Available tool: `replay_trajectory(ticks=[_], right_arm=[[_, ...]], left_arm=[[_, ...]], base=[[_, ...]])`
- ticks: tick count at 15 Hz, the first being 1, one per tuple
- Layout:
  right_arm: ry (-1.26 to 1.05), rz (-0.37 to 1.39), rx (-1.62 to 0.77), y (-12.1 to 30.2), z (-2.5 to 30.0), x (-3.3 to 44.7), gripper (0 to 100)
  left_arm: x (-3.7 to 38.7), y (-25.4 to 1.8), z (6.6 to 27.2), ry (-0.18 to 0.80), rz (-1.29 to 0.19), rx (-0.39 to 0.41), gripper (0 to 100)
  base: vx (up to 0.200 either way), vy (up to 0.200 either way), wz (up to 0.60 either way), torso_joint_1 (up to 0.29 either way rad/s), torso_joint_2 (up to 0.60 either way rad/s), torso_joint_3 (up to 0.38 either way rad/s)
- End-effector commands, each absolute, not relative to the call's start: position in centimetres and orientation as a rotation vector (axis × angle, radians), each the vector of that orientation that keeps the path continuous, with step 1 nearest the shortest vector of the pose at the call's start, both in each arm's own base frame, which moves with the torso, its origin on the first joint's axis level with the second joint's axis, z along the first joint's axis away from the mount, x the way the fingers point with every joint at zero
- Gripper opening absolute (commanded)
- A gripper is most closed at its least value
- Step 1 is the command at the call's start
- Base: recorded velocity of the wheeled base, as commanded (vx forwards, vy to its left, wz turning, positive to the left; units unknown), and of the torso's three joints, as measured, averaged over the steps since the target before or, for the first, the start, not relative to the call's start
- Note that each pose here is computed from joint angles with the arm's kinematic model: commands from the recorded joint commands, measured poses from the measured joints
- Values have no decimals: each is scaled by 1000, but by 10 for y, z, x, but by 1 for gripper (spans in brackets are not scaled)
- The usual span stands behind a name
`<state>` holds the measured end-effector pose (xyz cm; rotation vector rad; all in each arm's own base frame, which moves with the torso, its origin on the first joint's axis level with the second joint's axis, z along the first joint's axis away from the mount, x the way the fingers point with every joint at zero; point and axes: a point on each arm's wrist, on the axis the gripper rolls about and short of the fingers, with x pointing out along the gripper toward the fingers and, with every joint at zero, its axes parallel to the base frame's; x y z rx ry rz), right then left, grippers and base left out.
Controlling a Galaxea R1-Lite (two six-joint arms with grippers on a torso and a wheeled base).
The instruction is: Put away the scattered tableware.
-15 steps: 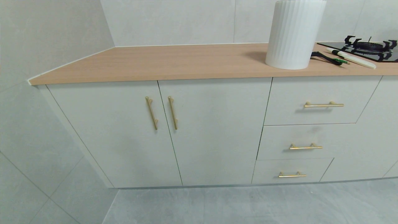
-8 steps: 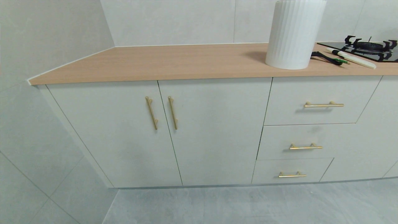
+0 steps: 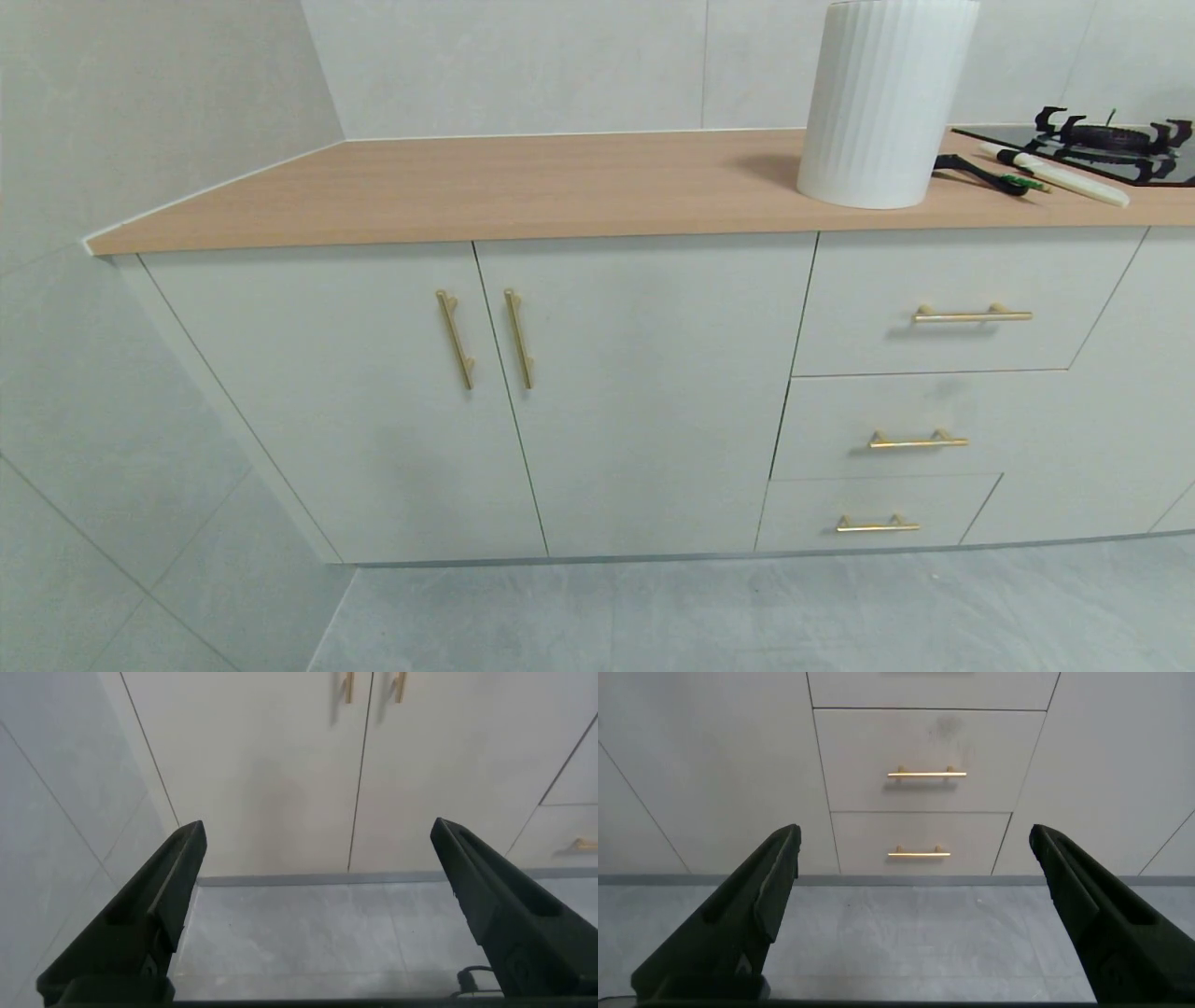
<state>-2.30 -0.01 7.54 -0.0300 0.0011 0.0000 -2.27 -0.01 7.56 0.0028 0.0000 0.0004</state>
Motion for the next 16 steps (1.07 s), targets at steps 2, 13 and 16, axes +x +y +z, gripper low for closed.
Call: replay_trajectory(ticks=[2, 13, 16], right_arm=[[5, 0, -31, 0, 75, -23, 100], [5, 3, -31, 0, 75, -23, 100], [5, 3, -31, 0, 75, -23, 100]], left_arm=[[-23, 0, 76, -2, 2, 2, 100], [-23, 0, 76, 0, 3, -6, 100], [-23, 0, 76, 0, 2, -6, 100]], base=[[0, 0, 0, 0, 0, 0], [0, -127, 0, 4, 1, 1], [0, -200, 0, 2, 2, 1]])
